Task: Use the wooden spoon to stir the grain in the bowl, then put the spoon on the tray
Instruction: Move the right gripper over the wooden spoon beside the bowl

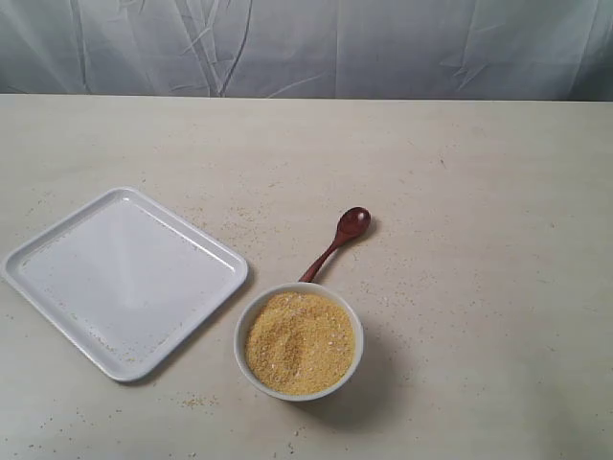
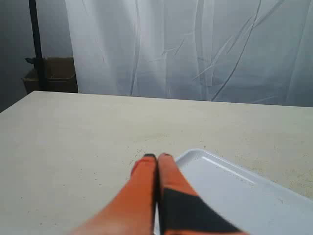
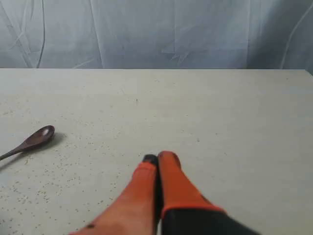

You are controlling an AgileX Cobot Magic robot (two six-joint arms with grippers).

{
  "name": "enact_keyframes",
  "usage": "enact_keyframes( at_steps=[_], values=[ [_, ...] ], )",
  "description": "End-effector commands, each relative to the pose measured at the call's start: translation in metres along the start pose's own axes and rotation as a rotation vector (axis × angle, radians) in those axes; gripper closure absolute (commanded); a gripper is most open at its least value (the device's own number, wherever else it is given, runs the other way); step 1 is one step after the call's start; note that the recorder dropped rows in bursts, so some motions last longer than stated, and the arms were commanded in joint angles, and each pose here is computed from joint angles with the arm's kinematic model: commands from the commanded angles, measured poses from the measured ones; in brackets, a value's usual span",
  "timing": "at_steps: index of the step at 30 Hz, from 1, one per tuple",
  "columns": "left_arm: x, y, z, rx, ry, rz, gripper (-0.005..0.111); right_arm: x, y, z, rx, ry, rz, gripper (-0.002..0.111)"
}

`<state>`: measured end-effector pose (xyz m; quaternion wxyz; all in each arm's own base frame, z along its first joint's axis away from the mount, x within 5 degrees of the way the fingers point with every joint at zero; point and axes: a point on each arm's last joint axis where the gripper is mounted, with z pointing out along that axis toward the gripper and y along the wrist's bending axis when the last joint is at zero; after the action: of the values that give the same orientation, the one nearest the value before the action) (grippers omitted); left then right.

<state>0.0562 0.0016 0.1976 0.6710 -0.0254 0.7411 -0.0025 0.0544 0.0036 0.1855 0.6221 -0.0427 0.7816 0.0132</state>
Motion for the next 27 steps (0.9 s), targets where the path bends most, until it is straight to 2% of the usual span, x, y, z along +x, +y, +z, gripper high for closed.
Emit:
enact_keyframes(
  at_steps=[1,3,5,7,13,15,19,25,27],
  values=[
    [0.001,0.0,0.0,-0.004,-0.006,-0.001,0.107,-0.003,0.0,0.0,0.003,-0.045,0.001,0.108],
    [0.001,0.0,0.0,-0.004,-0.006,-0.001,0.107,-0.013,0.0,-0.001,0.001,-0.155,0.0,0.108],
    [0.001,0.0,0.0,-0.004,-0.006,-0.001,0.107,-0.032,0.0,-0.006,-0.003,-0.371,0.0,0.108],
    [0.001,0.0,0.0,-0.004,-0.006,-0.001,0.107,-0.043,0.001,-0.011,-0.006,-0.5,0.0,0.108],
    [0.001,0.0,0.0,-0.004,-0.006,-0.001,0.107,-0.056,0.001,-0.02,-0.007,-0.672,-0.007,0.108],
    [0.001,0.0,0.0,-0.004,-0.006,-0.001,0.107,-0.051,0.001,-0.017,-0.008,-0.61,0.001,0.108],
    [0.001,0.0,0.0,-0.004,-0.008,-0.001,0.107,-0.06,-0.001,-0.014,-0.01,-0.338,0.053,0.109],
    [0.001,0.0,0.0,-0.004,-0.008,-0.001,0.107,-0.105,0.0,0.002,-0.028,0.078,0.097,0.109],
    [0.001,0.0,0.0,-0.004,-0.008,-0.001,0.107,-0.124,0.004,0.017,-0.067,0.158,0.182,0.109]
  ],
)
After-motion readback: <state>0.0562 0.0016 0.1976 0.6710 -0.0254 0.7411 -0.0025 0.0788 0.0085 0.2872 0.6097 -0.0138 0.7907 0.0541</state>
